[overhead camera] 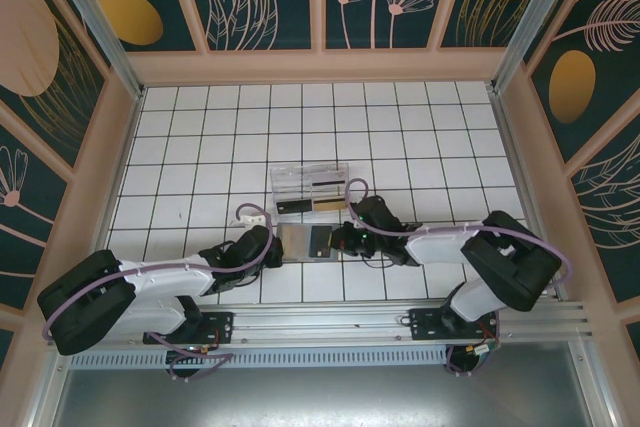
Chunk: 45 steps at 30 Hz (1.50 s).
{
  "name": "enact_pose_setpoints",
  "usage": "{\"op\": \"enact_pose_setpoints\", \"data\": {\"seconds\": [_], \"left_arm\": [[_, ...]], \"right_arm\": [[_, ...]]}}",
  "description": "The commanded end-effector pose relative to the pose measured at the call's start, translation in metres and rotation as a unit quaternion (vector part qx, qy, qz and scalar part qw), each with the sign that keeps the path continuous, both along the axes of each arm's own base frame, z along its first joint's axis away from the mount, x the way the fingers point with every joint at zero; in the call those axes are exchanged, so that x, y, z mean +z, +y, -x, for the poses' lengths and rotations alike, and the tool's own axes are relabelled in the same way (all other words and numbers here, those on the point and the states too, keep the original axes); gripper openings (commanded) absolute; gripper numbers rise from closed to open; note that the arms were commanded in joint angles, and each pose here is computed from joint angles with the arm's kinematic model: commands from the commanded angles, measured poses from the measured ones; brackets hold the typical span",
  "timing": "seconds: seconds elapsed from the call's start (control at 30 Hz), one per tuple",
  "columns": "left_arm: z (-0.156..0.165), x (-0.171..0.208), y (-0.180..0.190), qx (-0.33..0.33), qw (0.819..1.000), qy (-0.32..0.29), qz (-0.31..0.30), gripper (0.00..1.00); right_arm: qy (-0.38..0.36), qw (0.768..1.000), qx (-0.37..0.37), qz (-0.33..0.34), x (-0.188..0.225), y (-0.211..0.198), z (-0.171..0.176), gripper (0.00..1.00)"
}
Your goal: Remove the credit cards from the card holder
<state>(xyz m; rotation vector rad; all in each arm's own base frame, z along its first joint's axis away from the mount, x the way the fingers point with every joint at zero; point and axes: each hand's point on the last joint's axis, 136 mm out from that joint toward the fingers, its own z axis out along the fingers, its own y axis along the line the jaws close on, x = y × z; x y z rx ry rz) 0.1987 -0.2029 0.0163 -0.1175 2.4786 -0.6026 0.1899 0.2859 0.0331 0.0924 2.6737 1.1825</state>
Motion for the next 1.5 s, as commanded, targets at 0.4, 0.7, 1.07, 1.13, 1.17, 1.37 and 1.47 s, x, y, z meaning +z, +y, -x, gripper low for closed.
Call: {"op": "enact_pose_setpoints", "data": {"seconds": [0.4,0.7,1.07,1.13,1.17,1.37,1.47], "left_arm": [[-0.001,0.017,0.008,0.009,1.0,-0.008,-0.01,0.44],[-0.011,0.085,0.032,0.06,0.993,-0.096,0.029,0.99],[-0.002,0.124,0.087,0.149,0.972,-0.165,0.08,0.99],[0.0,0.126,0.093,0.156,0.969,-0.172,0.086,0.99],[0.001,0.127,0.095,0.157,0.968,-0.174,0.089,0.99],[0.004,0.123,0.1,0.162,0.968,-0.173,0.086,0.99],[0.004,0.12,0.1,0.162,0.968,-0.171,0.085,0.99]], "right_arm": [[-0.129,0.988,-0.015,0.083,0.063,-0.052,-0.023,0.0],[-0.283,0.93,0.128,0.195,0.117,-0.01,-0.054,0.0],[-0.439,0.711,0.372,0.404,0.098,0.059,-0.057,0.0],[-0.457,0.671,0.4,0.426,0.094,0.067,-0.055,0.0],[-0.467,0.653,0.408,0.435,0.093,0.07,-0.055,0.0],[-0.513,0.549,0.471,0.463,0.081,0.09,-0.042,0.0],[-0.512,0.536,0.482,0.467,0.077,0.096,-0.04,0.0]]}}
